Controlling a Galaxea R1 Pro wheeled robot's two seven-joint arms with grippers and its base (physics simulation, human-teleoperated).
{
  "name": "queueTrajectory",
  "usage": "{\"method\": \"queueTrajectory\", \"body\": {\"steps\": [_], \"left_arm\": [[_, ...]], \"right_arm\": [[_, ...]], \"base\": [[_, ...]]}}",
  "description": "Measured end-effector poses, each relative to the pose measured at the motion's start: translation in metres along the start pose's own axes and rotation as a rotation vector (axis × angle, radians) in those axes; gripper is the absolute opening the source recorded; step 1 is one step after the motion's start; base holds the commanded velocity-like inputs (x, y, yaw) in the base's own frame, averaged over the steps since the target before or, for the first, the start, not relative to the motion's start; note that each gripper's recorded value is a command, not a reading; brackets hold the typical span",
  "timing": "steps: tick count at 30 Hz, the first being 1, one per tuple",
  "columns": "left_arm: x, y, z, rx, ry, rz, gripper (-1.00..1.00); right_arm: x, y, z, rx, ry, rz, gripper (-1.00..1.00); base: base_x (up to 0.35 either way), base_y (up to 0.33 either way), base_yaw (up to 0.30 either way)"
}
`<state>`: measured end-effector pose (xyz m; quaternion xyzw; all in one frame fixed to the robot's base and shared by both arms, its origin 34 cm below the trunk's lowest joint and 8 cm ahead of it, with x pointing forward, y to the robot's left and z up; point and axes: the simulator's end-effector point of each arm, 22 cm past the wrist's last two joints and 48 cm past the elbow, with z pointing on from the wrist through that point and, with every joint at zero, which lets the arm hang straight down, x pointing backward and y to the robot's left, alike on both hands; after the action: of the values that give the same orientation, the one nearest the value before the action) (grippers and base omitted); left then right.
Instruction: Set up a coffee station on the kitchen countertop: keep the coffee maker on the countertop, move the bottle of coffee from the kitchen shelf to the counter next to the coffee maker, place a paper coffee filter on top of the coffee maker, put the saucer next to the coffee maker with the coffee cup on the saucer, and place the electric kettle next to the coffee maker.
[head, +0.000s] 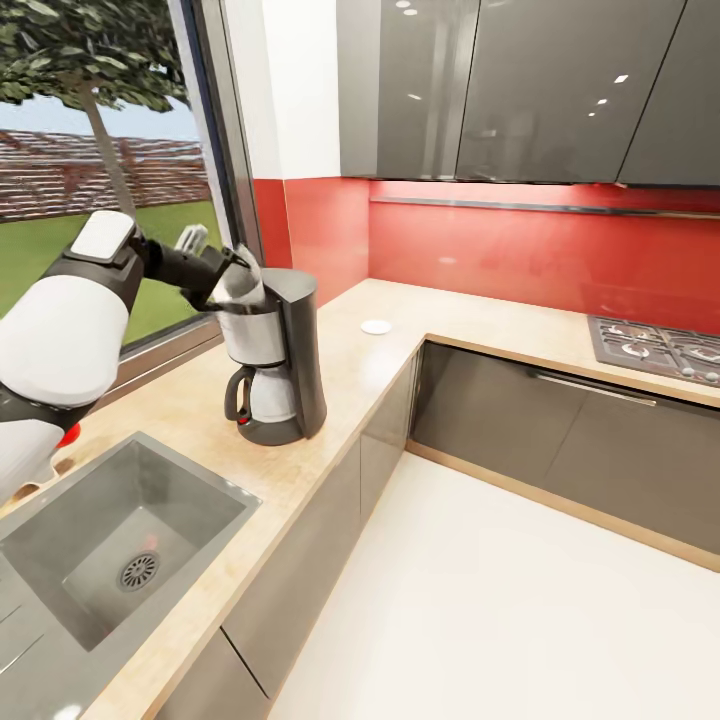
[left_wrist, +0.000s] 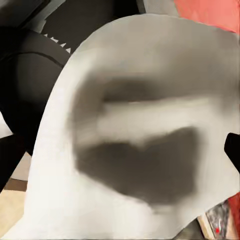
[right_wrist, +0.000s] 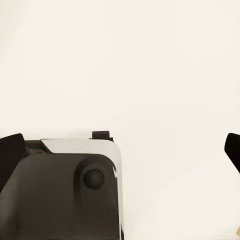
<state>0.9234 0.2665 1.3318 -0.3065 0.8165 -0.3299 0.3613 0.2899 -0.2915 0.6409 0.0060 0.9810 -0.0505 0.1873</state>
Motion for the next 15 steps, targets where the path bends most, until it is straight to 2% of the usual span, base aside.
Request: {"method": "queueTrajectory", "body": {"steps": [4,15], "left_arm": [[-0.0003,-0.0068,0.0001,0.032,-0.002,0.001,1.0],[0.0001,-0.0087,0.0,0.043,0.001,-0.001,1.0]], "right_arm": [[-0.0001,0.0,0.0,0.0,0.0,0.0,1.0],[0.0003,0.0,0.0,0.0,0.001,0.0,1.0]], "base": [[0.0,0.0,0.0],[0.0,0.0,0.0]]}}
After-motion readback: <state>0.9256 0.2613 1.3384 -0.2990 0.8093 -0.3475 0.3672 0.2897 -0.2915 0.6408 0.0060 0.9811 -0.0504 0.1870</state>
